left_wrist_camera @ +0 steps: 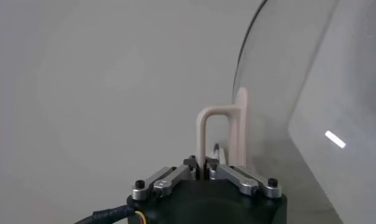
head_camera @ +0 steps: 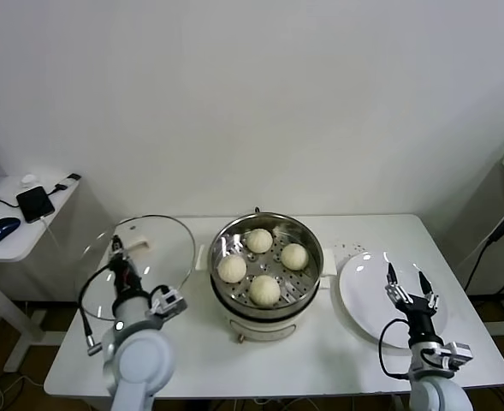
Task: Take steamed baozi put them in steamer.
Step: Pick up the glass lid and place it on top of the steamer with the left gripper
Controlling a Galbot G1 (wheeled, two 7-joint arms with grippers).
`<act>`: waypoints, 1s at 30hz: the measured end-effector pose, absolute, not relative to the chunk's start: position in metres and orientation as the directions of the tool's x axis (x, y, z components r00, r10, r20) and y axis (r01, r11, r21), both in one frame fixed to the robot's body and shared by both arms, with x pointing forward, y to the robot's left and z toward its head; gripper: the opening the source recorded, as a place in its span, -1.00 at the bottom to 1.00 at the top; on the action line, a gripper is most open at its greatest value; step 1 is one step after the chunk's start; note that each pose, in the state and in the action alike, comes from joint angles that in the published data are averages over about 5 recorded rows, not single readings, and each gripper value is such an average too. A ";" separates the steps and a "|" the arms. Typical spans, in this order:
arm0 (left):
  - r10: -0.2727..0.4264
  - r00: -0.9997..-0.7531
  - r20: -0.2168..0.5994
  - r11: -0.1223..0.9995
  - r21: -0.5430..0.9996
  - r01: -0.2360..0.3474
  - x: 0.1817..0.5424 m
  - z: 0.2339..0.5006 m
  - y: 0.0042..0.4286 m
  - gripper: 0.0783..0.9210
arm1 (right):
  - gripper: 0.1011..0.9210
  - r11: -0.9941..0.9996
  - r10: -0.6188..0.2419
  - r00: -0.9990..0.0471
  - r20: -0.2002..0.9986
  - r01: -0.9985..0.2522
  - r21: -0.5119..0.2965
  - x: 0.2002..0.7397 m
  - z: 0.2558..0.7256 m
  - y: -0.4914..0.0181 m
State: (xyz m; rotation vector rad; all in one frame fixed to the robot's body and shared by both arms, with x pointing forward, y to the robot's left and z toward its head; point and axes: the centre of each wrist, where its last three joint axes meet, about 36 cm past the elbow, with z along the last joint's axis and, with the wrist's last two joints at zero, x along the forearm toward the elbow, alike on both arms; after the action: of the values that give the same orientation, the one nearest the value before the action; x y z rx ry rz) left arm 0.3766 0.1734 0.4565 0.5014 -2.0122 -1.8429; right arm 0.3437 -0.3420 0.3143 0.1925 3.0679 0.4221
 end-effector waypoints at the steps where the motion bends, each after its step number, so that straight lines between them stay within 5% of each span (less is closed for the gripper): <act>1: -0.485 -0.874 0.030 0.090 0.996 -0.015 0.377 0.459 0.167 -0.81 | 0.76 0.955 0.129 -0.991 -0.021 0.119 0.271 0.343 0.314 -0.342; 19: -0.234 -0.972 0.032 0.184 0.983 -0.011 0.380 0.492 0.046 -0.81 | 0.76 0.955 0.149 -0.989 0.001 0.144 0.261 0.342 0.305 -0.340; 30: -0.085 -0.996 0.035 0.184 0.983 0.019 0.388 0.484 -0.002 -0.81 | 0.76 0.954 0.153 -0.988 0.004 0.148 0.262 0.345 0.302 -0.338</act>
State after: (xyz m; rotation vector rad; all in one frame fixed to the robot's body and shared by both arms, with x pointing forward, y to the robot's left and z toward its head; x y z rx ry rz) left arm 0.3880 -0.0017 0.4841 0.0665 -2.3534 -1.9550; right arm 0.3450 -0.3384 0.3022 0.2379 3.0887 0.4129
